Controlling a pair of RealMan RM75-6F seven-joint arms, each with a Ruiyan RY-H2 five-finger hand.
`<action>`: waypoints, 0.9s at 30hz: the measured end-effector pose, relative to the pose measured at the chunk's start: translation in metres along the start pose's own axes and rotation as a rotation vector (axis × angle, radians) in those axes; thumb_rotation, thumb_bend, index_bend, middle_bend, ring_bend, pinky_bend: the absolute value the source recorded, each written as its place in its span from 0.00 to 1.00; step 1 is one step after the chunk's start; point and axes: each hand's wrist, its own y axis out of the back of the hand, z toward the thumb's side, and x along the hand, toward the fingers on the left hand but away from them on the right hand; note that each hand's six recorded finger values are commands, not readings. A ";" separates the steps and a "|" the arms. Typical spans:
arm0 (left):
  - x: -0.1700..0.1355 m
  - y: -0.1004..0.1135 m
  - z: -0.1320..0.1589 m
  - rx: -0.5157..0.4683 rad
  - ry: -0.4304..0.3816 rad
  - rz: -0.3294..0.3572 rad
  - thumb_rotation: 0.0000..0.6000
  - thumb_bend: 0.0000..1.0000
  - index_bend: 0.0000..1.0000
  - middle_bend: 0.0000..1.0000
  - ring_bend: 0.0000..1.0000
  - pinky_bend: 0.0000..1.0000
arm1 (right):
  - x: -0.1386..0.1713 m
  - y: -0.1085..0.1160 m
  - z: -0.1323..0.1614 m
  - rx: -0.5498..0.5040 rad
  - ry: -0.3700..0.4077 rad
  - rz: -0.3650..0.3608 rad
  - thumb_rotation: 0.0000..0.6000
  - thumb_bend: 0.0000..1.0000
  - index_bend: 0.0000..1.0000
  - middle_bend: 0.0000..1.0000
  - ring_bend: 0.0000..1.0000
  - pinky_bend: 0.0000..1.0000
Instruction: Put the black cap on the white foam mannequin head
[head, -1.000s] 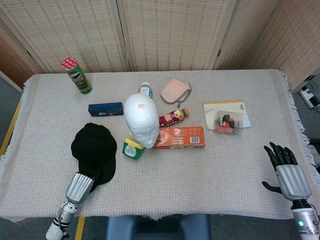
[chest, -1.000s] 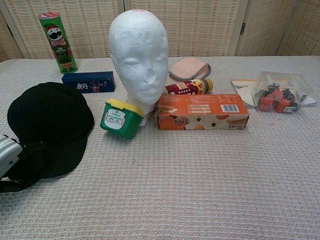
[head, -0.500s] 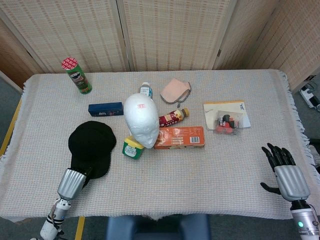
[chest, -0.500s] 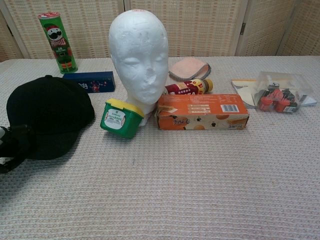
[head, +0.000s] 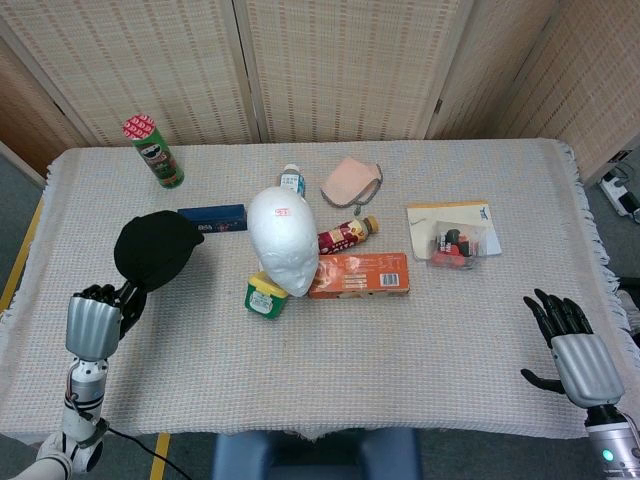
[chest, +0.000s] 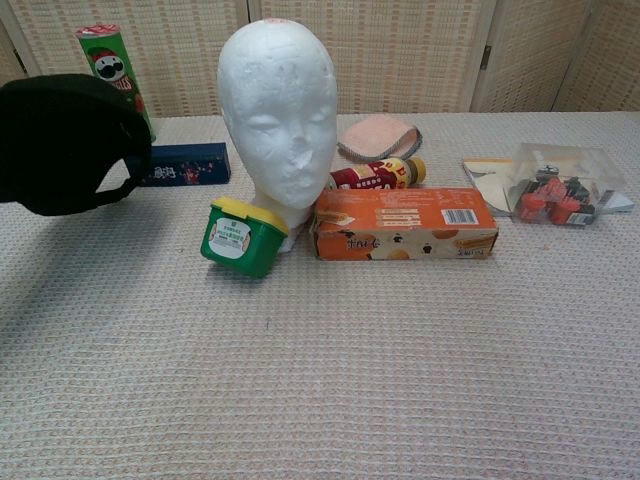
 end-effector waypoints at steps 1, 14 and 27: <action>0.013 0.004 -0.001 0.004 0.001 0.022 1.00 0.60 0.65 1.00 0.94 1.00 | 0.000 0.001 0.000 -0.002 0.000 -0.002 1.00 0.02 0.00 0.00 0.00 0.00; 0.128 0.040 0.026 0.069 -0.061 0.174 1.00 0.60 0.64 1.00 0.94 1.00 | 0.004 0.011 -0.006 -0.030 -0.011 -0.028 1.00 0.02 0.00 0.00 0.00 0.00; 0.176 0.045 0.154 0.015 -0.223 0.213 1.00 0.60 0.65 1.00 0.94 1.00 | 0.006 0.026 -0.017 -0.075 -0.029 -0.057 1.00 0.02 0.00 0.00 0.00 0.00</action>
